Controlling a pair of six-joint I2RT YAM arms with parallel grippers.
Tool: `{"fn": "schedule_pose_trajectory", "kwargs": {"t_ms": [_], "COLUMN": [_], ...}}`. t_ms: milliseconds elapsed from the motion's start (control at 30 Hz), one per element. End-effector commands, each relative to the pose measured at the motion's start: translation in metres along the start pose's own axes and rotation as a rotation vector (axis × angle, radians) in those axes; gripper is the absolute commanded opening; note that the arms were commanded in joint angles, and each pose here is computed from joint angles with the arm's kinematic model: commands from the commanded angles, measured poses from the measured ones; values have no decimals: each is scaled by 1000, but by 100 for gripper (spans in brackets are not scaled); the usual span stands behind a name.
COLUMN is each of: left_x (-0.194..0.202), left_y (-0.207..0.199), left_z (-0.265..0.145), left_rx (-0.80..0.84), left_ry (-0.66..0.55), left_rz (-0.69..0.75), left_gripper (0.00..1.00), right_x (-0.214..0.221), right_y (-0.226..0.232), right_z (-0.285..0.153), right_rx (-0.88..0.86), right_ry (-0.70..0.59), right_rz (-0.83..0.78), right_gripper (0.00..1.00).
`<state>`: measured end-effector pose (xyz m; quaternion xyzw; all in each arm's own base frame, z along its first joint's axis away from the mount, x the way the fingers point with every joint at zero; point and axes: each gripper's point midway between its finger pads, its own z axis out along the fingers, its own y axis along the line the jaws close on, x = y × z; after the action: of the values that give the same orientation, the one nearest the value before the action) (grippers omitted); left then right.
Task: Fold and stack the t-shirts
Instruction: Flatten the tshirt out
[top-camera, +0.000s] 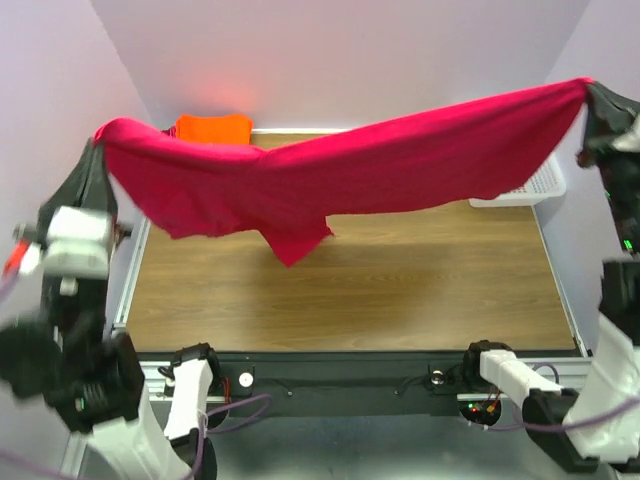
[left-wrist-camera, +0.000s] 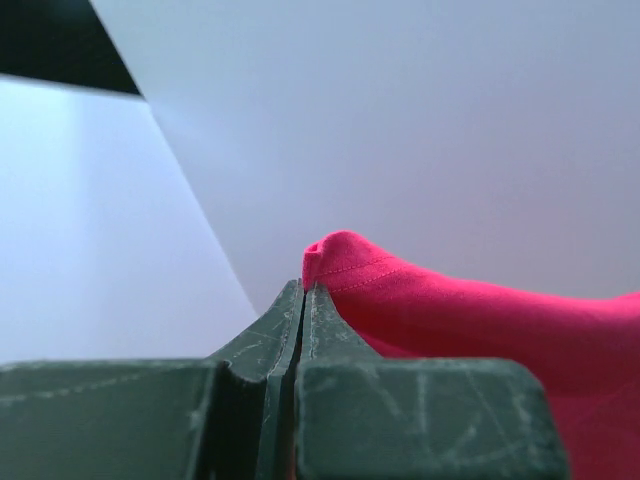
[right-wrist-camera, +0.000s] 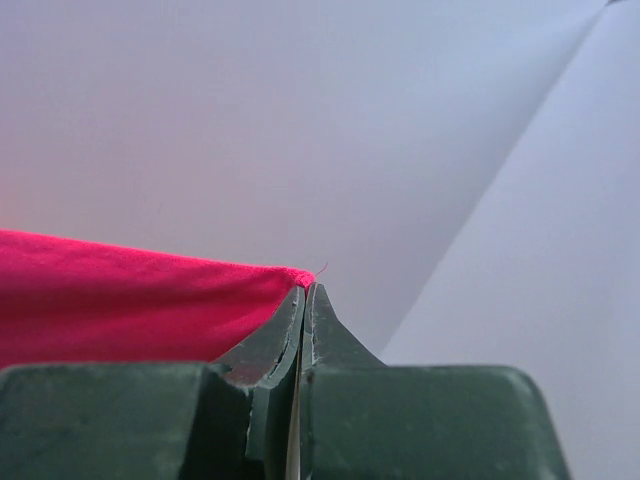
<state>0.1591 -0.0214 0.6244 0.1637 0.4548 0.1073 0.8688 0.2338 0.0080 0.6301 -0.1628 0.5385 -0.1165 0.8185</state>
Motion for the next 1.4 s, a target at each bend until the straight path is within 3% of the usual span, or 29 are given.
{"fn": "schedule_pose_trajectory", "kwargs": {"t_ms": [0, 167, 267, 433, 500, 567, 667, 700, 733, 867, 1000, 1200, 1367], "left_x": [-66, -122, -137, -111, -89, -53, 4, 19, 52, 121, 191, 332, 419], "left_y": [18, 20, 23, 22, 12, 0, -20, -25, -36, -67, -85, -112, -145], "left_z": [-31, -72, -85, -80, -74, -63, -51, -49, -46, -44, -41, -37, -28], "left_rx": [-135, -196, -229, -203, -144, -68, 34, 60, 111, 248, 311, 359, 380], "left_ry": [-128, -212, -218, -123, -80, -18, 88, 119, 180, 289, 390, 629, 756], "left_rz": [70, 156, 188, 216, 217, 194, 116, 93, 44, -46, -124, -255, -292], "left_gripper": [0, 0, 0, 0, 0, 0, 0, 0, 0, 0, 0, 0, 0], "right_x": [-66, -110, -126, -106, -77, -59, 5, 3, 34, 115, 191, 314, 375], "right_y": [-38, -53, -58, -53, -42, -28, 8, 11, 28, 71, 106, 167, 188], "right_z": [-44, -87, -100, -83, -66, -53, -21, -21, -10, 13, 30, 53, 86], "right_rx": [171, 248, 269, 243, 191, 127, -26, -43, -110, -257, -363, -521, -542], "right_ry": [-166, -274, -310, -259, -197, -169, -64, -75, -25, 100, 219, 386, 441], "right_rz": [-74, -144, -170, -200, -217, -214, -203, -202, -188, -127, -63, 67, 127], "right_gripper": [1, 1, 1, 0, 1, 0, 1, 1, 1, 0, 0, 1, 1]}}
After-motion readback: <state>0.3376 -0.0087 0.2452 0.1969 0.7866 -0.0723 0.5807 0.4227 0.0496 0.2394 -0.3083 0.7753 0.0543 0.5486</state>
